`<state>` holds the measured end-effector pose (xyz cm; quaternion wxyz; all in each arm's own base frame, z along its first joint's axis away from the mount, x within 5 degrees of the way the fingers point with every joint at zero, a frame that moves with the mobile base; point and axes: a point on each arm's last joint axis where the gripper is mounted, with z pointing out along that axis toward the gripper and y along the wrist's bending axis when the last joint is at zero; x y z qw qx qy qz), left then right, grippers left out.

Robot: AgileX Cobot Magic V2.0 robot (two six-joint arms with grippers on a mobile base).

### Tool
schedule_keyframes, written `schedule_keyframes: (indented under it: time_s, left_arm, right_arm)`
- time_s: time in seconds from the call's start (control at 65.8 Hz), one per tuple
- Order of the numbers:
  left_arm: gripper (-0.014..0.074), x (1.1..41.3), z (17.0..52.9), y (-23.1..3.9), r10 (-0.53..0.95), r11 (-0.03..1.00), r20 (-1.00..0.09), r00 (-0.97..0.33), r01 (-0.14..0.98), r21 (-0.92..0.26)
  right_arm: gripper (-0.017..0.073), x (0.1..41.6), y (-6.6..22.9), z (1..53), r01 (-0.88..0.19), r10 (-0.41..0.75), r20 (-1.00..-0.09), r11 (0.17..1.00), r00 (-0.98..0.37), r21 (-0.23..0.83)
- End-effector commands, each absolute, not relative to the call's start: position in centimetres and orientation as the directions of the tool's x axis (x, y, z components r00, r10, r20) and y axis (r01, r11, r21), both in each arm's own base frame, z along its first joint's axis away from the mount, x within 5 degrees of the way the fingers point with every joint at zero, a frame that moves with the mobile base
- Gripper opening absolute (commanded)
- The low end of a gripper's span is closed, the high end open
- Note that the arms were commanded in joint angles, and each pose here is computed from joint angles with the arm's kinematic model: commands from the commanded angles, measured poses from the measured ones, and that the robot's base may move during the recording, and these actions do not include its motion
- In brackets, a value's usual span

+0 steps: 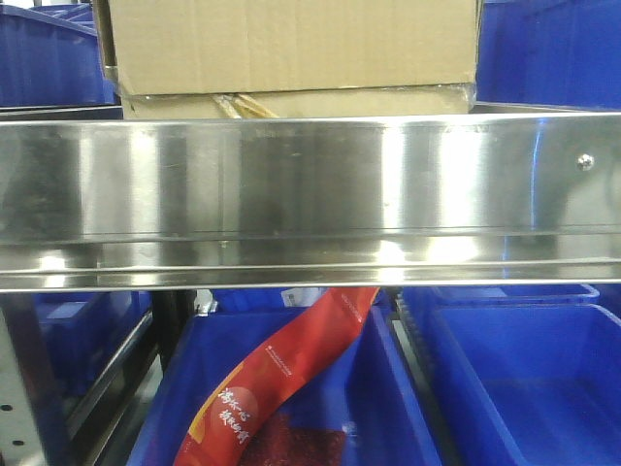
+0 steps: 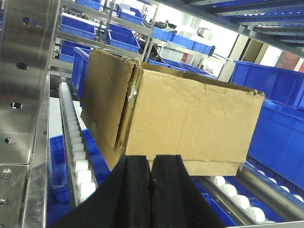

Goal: Stack two boxes on right shelf middle
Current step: 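Open both grippers and withdraw them from the boxes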

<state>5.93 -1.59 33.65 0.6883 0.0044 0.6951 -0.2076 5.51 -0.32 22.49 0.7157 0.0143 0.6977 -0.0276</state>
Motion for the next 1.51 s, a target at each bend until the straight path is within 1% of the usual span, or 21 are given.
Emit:
schedule_keyframes:
  time_s: [0.0,0.076,0.182,0.243,0.38,1.399,1.49]
  left_arm:
    - [-0.0091,5.79,33.84,-1.55,-0.289,0.911,-0.957,-0.032,0.298,-0.285]
    - [-0.0091,5.79,33.84,-1.55,-0.289,0.911,-0.957,-0.032,0.298,-0.285]
    - [-0.0091,5.79,33.84,-1.55,-0.289,0.911,-0.957,-0.032,0.298,-0.285]
    - [-0.0091,5.79,33.84,-1.55,-0.289,0.911,-0.957,-0.032,0.298,-0.285]
    - [-0.0091,5.79,33.84,-1.55,-0.289,0.911,-0.957,-0.032,0.298,-0.285]
    - [-0.0091,5.81,33.78,-1.56,-0.289,0.911,-0.957,-0.034,0.297,-0.285]
    - [-0.0091,5.78,32.96,-1.53,-0.293,0.911,-0.955,-0.034,0.293,-0.29]
  right_arm:
    - [-0.016,5.5,-0.34,21.56,0.064,-0.017,-0.999,0.998,0.039,-0.015]
    - [-0.016,5.63,-0.36,20.97,0.066,-0.018,-0.999,0.998,0.048,-0.015]
    - [-0.016,5.56,-0.39,21.67,0.07,-0.023,-0.992,0.997,0.124,-0.014]
    - [-0.016,5.55,-0.39,21.76,0.071,-0.023,-0.991,0.997,0.134,-0.014]
    - [-0.016,5.6,-0.38,21.37,0.068,-0.02,-0.996,0.998,0.091,-0.014]
    - [-0.016,5.6,-0.38,21.37,0.068,-0.02,-0.996,0.998,0.091,-0.014]
    - [-0.016,5.6,-0.38,21.37,0.068,-0.02,-0.996,0.998,0.091,-0.014]
